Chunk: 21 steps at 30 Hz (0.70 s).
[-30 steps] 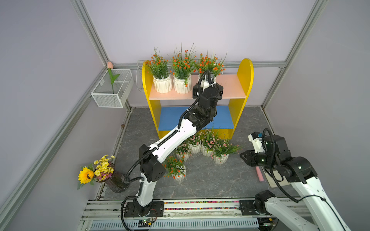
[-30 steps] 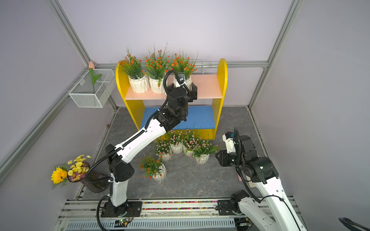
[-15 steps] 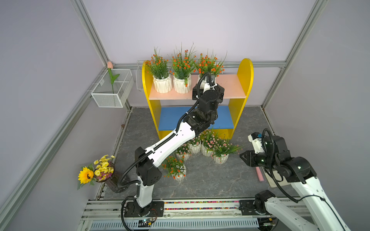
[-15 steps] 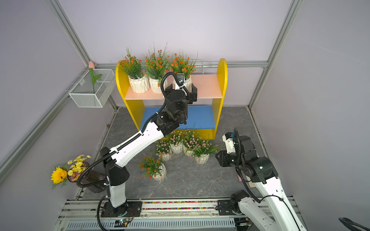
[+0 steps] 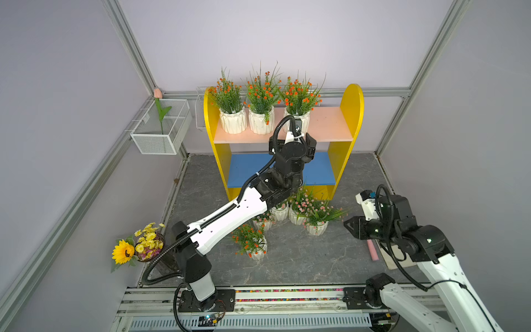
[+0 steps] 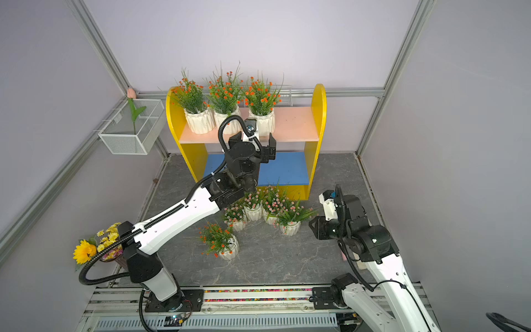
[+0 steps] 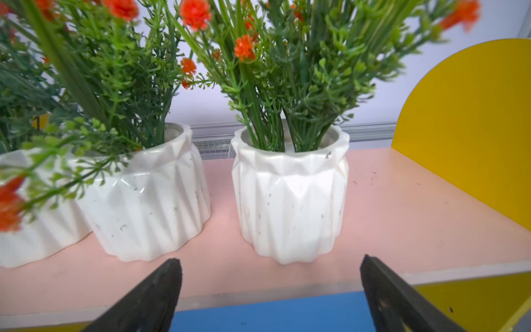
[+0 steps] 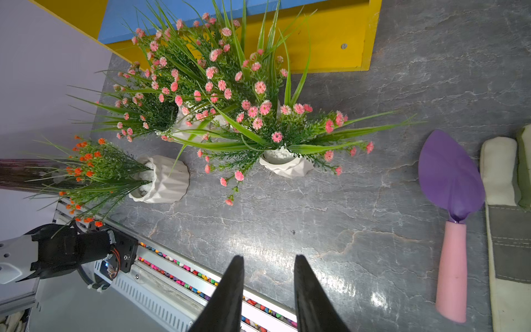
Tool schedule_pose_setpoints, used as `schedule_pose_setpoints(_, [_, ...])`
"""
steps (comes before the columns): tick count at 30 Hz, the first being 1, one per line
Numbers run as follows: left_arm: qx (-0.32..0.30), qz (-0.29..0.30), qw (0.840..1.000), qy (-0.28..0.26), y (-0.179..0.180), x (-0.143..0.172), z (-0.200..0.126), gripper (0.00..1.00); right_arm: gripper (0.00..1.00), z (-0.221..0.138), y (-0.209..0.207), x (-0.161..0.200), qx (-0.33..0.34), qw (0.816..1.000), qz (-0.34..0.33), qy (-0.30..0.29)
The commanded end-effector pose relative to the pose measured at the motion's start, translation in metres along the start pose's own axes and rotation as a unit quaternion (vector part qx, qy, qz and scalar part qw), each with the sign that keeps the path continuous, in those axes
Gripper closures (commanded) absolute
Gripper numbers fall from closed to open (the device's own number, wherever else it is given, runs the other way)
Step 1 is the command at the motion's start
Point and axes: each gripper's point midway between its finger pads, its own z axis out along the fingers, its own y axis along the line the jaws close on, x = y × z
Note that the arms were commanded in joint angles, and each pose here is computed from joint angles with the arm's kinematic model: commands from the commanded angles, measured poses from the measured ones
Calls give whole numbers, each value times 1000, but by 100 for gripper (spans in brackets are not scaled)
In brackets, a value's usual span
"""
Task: Place the baby's breath potted plants on the rack by color
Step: Place the baby's breath potted plant on the rack, then pick up the baby's breath potted plant from the center of the board.
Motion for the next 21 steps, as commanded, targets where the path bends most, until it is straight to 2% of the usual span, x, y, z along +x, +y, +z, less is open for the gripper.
schedule_pose_setpoints(1, [54, -24, 998, 4, 5, -1, -26, 0, 65, 3, 6, 0, -17, 1000, 2, 6])
schedule_pose_setpoints(8, [118, -17, 992, 46, 31, 35, -75, 0, 65, 13, 24, -1, -46, 999, -10, 16])
schedule_pose_setpoints(15, [139, -21, 986, 91, 67, 85, -119, 0, 65, 37, 64, -8, -83, 995, -50, 19])
schedule_pose_setpoints(21, [142, -28, 981, 129, 87, 130, -143, 0, 65, 64, 107, -4, -118, 989, -82, 33])
